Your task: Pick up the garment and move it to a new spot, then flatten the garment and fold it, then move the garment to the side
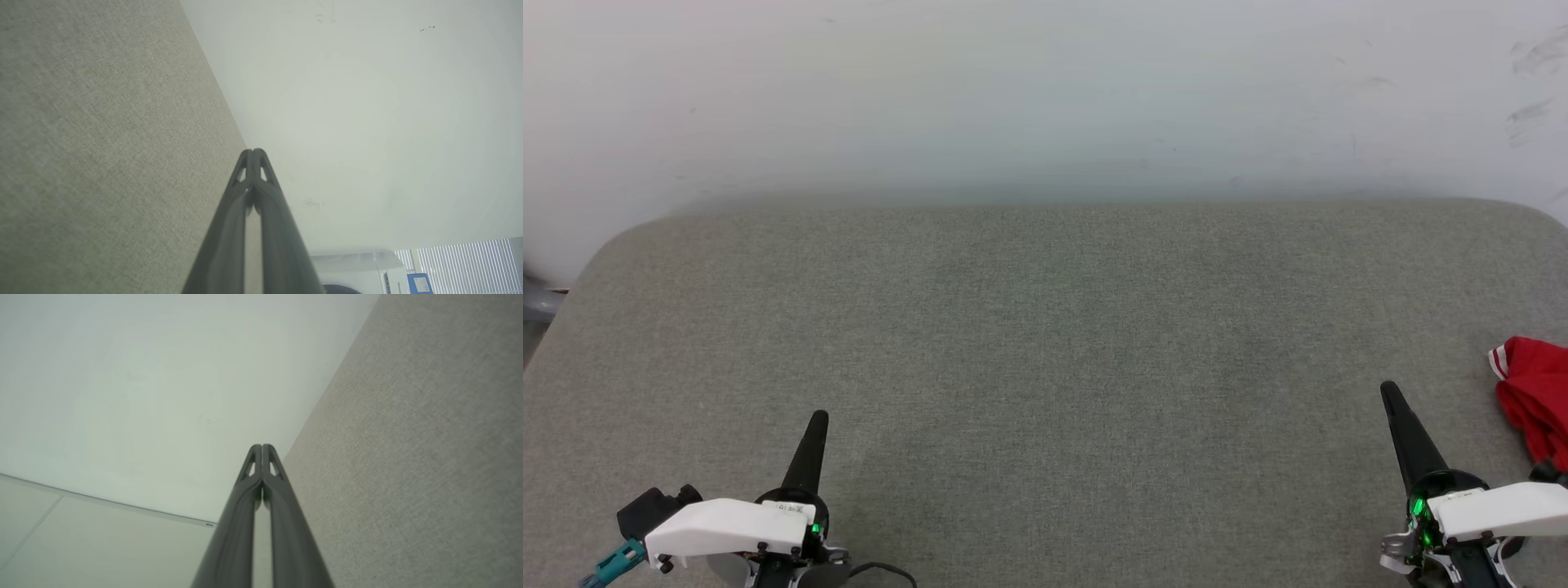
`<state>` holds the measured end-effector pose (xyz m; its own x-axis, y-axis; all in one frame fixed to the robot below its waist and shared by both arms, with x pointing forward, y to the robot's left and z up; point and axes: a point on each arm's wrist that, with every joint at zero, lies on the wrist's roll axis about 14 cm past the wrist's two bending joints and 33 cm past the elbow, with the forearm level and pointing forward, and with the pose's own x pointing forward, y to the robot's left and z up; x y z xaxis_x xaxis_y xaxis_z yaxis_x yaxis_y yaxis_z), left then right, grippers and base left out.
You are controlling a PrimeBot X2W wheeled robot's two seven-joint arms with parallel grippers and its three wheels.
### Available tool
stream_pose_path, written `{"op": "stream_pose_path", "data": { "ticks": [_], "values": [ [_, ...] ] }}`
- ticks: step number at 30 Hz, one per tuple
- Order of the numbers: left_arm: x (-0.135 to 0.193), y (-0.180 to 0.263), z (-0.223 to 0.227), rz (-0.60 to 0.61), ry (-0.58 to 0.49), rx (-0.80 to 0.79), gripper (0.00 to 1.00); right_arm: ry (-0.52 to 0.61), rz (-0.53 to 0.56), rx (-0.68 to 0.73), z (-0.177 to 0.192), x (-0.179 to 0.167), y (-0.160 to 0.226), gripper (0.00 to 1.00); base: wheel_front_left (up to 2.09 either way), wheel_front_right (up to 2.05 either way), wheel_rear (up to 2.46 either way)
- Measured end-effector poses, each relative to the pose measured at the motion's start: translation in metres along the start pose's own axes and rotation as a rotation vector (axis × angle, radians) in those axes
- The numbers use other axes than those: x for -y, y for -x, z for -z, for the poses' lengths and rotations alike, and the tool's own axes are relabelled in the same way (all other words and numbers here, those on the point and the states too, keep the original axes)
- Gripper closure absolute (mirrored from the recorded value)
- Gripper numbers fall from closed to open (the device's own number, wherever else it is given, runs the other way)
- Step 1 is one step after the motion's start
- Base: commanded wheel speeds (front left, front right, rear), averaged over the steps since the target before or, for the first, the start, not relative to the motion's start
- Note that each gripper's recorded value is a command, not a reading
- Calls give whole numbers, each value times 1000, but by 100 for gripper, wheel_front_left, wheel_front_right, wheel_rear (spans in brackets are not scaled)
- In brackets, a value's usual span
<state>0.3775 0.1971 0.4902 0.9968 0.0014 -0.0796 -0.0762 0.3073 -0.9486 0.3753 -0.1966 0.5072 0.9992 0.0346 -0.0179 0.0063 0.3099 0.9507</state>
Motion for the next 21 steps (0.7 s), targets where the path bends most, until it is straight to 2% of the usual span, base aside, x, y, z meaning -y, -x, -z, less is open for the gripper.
{"op": "stream_pose_path", "data": {
  "ticks": [21],
  "values": [
    [7,-5,-3,34,177,4,100,-176,-3,19,-2,2,-7,100,0,0,0]
  ]
}}
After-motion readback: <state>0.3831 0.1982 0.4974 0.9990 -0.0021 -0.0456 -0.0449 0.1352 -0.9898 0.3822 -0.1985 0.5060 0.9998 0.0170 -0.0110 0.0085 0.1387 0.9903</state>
